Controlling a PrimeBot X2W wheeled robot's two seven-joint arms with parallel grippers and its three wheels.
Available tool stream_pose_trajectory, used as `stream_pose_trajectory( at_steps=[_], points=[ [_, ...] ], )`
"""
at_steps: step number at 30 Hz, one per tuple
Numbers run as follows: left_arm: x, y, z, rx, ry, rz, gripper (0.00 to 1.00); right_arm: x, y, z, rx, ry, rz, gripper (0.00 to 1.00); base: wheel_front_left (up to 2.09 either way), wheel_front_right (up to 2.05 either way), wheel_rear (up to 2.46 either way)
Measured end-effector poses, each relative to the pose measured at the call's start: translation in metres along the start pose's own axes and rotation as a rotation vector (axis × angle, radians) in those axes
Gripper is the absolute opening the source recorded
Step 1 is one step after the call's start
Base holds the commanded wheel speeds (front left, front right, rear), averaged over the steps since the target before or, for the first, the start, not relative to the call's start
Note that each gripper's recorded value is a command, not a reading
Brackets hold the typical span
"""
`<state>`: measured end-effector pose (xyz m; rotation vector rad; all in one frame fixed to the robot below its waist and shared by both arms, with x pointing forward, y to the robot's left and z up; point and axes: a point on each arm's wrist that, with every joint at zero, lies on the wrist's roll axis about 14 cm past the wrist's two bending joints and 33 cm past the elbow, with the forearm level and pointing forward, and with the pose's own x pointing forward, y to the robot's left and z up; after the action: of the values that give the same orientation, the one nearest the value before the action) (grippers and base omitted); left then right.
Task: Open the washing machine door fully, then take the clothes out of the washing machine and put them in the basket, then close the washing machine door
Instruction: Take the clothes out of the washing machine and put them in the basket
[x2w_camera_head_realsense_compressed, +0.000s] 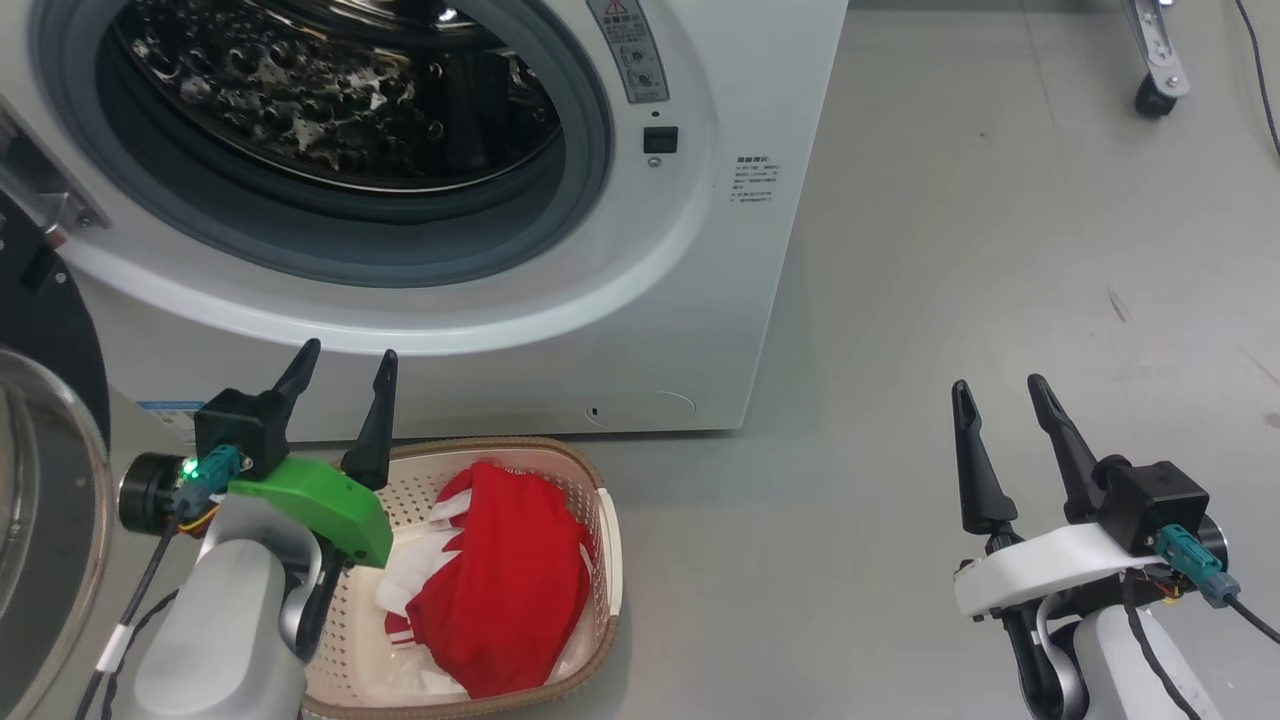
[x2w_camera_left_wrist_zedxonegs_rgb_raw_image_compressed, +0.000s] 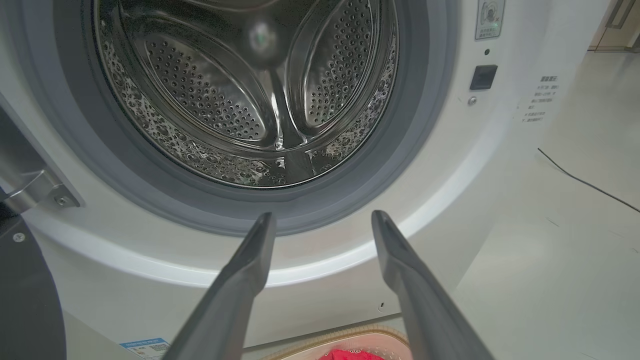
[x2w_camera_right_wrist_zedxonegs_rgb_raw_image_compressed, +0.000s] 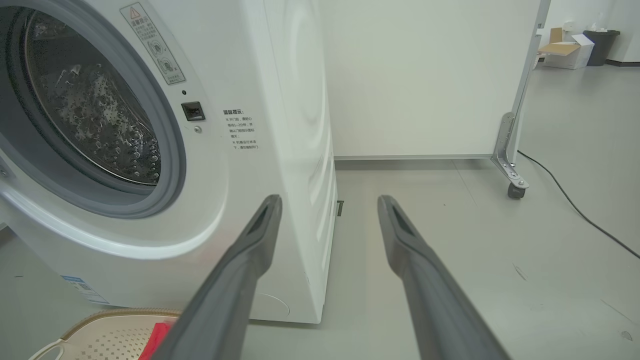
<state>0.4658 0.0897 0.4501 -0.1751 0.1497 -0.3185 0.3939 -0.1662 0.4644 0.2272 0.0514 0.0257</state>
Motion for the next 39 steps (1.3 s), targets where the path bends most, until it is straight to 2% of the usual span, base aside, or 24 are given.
stream_pose_trajectory(
  at_steps=[14,39],
  points=[
    [-0.063,0.040,0.029,-0.066,-0.131,0.185,1.00,-0.010,0.034,0.008,0.012,-0.022,0.110,1.00,0.00,0.00,0.00],
    [-0.087,0.043,0.034,-0.102,-0.185,0.222,1.00,-0.008,0.044,0.016,0.017,-0.050,0.144,1.00,0.00,0.00,0.00]
  ],
)
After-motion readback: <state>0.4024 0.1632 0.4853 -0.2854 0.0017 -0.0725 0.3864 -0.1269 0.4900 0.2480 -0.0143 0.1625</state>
